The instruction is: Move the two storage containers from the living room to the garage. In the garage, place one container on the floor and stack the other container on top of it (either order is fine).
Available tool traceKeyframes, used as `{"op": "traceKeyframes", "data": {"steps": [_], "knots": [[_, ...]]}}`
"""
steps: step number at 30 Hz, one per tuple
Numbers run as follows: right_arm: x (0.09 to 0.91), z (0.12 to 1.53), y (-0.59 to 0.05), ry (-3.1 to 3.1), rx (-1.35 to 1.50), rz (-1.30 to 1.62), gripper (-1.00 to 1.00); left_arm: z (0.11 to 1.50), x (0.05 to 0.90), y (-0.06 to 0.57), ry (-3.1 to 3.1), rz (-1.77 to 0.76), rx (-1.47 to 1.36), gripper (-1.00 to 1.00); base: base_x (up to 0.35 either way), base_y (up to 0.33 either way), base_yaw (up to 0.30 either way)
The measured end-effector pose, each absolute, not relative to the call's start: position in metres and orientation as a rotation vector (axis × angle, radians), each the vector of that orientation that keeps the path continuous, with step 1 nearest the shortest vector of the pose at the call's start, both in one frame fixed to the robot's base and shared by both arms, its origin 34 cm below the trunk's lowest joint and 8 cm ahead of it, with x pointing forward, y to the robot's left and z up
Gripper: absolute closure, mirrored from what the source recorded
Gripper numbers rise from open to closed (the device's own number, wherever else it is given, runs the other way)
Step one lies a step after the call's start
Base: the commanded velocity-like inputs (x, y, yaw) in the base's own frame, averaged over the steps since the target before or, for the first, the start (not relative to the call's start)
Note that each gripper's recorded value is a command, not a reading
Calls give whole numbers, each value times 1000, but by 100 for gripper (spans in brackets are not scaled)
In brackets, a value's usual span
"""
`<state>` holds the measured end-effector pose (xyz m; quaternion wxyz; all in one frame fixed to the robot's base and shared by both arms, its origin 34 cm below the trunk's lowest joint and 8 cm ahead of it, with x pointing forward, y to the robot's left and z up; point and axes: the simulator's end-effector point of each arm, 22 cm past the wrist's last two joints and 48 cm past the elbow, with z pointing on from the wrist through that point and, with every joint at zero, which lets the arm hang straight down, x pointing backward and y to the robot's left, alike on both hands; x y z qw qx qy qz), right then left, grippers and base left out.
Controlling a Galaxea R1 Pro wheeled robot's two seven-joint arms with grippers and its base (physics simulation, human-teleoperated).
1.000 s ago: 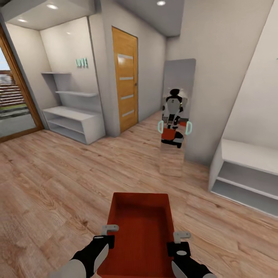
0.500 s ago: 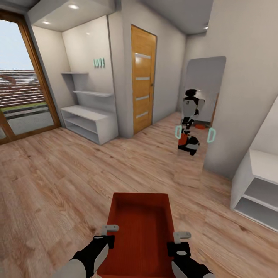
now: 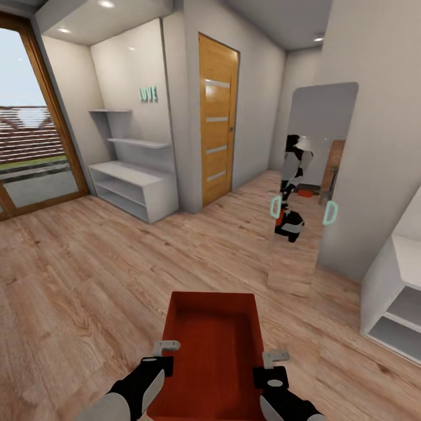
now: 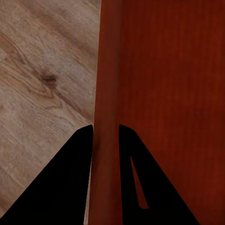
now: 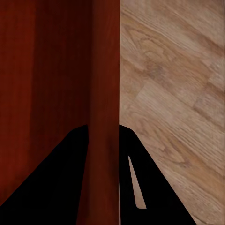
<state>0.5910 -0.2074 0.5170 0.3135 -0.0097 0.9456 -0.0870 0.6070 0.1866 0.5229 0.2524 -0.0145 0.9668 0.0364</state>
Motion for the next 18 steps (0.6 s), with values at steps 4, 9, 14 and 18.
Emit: {"op": "traceKeyframes", "data": {"steps": [4,9,14,18], "knots": [[591,517,-207,2493,-26,-229,100,523,607,187,2629,99,-39,100,322,0,0],[591,517,-207,2493,-26,-229,100,523,607,187,2629,99,-39,100,322,0,0],[591,517,-207,2493,-26,-229,100,523,607,187,2629,99,-39,100,322,0,0],[591,517,-208,2493,-26,-229,100,523,607,186,2629,99,-39,100,321,0,81]]}}
